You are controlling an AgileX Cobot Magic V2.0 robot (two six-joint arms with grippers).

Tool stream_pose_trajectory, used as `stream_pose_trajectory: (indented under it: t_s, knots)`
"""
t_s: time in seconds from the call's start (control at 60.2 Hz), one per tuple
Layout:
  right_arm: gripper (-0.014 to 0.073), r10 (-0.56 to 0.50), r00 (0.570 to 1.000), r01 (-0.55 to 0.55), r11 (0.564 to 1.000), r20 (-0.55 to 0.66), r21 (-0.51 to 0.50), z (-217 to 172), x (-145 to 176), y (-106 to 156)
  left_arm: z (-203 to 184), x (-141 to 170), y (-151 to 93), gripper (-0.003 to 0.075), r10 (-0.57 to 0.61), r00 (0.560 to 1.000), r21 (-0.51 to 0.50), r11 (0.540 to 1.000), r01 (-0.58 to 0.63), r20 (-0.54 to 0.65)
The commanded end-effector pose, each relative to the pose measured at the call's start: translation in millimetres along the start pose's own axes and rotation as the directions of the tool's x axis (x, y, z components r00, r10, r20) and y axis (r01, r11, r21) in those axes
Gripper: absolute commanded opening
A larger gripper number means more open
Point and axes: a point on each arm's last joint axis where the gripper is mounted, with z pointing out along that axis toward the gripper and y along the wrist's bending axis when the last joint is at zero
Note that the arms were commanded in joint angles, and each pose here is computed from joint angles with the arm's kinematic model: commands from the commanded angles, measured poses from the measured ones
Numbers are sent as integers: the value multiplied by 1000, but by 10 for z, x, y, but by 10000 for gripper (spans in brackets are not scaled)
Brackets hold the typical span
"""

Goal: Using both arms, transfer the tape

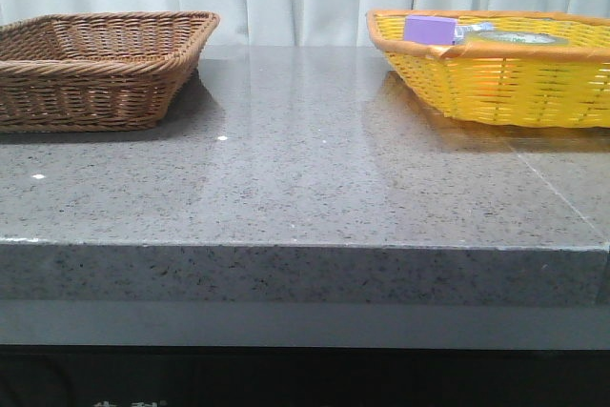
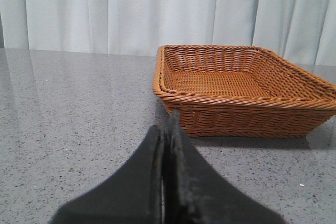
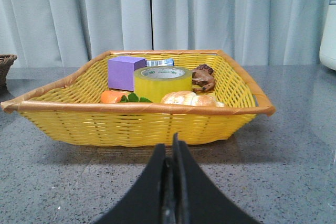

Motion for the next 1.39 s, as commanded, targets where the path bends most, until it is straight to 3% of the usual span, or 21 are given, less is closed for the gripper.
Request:
stream_pose_trajectory:
  t_s: [0.0,0.216,0.415,0.68,0.863,0.996,1.378]
  knots:
    - [-70,-8,990,6,1000,138,14,-35,-183,-5,-6,37,4,-20,-21,997,3,1000,21,72]
    - [-70,-6,976,4,1000,218,11,-70,-433,11,-24,-124,7,-20,-60,986,4,998,60,155]
    - [-70,-6,981,11,1000,192,-24,-167,-892,76,-143,-668,-21,-20,-65,976,26,998,61,206]
    - [-70,-15,995,21,998,103,-59,-175,-1584,164,-288,-1465,-78,-20,-55,995,56,997,50,88]
    - [-70,-23,1000,23,997,0,-75,-2,-1927,207,-188,-1815,-108,-20,-42,997,75,996,46,-63]
    - [-70,-28,994,20,996,-102,-81,174,-1970,221,2,-1865,-123,-20,-43,992,92,994,54,-117]
    - [-70,-31,940,4,997,-340,-80,550,-1671,211,281,-1732,-194,-20,-40,964,158,984,84,-264]
